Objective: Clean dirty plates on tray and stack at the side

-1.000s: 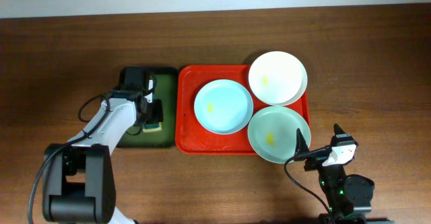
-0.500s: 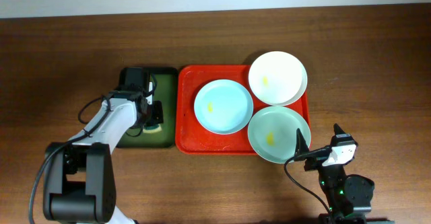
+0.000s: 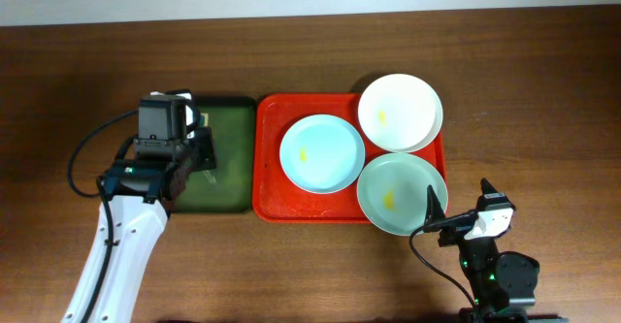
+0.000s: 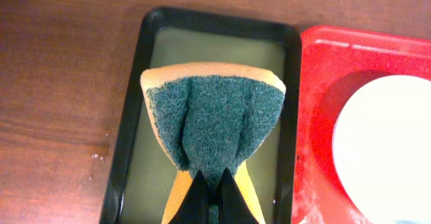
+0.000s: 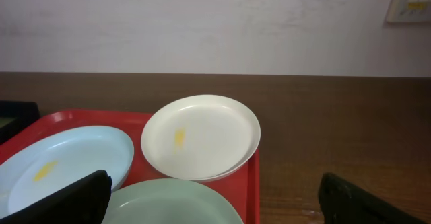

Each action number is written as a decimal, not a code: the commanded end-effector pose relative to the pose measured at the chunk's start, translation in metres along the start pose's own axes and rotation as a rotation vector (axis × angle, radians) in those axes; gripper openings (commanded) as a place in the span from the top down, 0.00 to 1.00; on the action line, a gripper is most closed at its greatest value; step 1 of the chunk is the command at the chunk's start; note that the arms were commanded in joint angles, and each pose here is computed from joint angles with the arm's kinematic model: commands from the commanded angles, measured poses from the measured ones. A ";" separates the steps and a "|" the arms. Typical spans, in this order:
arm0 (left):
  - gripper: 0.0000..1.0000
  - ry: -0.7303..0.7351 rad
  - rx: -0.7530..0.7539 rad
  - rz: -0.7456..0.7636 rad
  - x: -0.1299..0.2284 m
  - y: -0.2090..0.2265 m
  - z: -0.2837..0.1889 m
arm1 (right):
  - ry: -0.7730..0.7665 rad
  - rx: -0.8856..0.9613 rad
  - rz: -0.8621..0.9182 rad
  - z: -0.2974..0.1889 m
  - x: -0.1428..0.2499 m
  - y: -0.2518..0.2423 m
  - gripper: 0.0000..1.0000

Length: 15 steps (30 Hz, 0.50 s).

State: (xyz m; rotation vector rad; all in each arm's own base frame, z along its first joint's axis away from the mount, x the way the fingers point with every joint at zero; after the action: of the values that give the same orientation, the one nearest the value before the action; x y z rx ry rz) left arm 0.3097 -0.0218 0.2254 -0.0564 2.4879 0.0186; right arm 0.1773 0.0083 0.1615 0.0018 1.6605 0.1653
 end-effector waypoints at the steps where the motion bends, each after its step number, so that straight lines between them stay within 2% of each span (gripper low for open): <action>1: 1.00 -0.011 -0.014 -0.014 -0.002 0.002 -0.004 | 0.007 -0.006 0.012 0.000 0.003 0.000 0.01; 6: 1.00 0.007 -0.012 -0.013 0.001 0.002 -0.004 | 0.007 -0.007 0.012 0.000 0.003 0.000 0.01; 15: 1.00 0.105 -0.021 -0.022 0.031 0.003 0.017 | 0.007 -0.007 0.012 0.000 0.003 0.000 0.01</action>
State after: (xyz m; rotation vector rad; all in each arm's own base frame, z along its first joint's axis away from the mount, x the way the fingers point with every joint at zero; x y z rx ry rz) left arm 0.2950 -0.0204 0.1988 -0.0756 2.5830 0.0268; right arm 0.1773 0.0083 0.1615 0.0021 1.6605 0.1656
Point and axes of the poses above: each gripper's point midway between its finger pads, its own z axis out along the fingers, its own y axis along the line the jaws close on, x = y × z, the point moved 7 cm from there along -z, back along the fingers, and after that the axes turned 4 degrees about z, right-handed, at the moved point
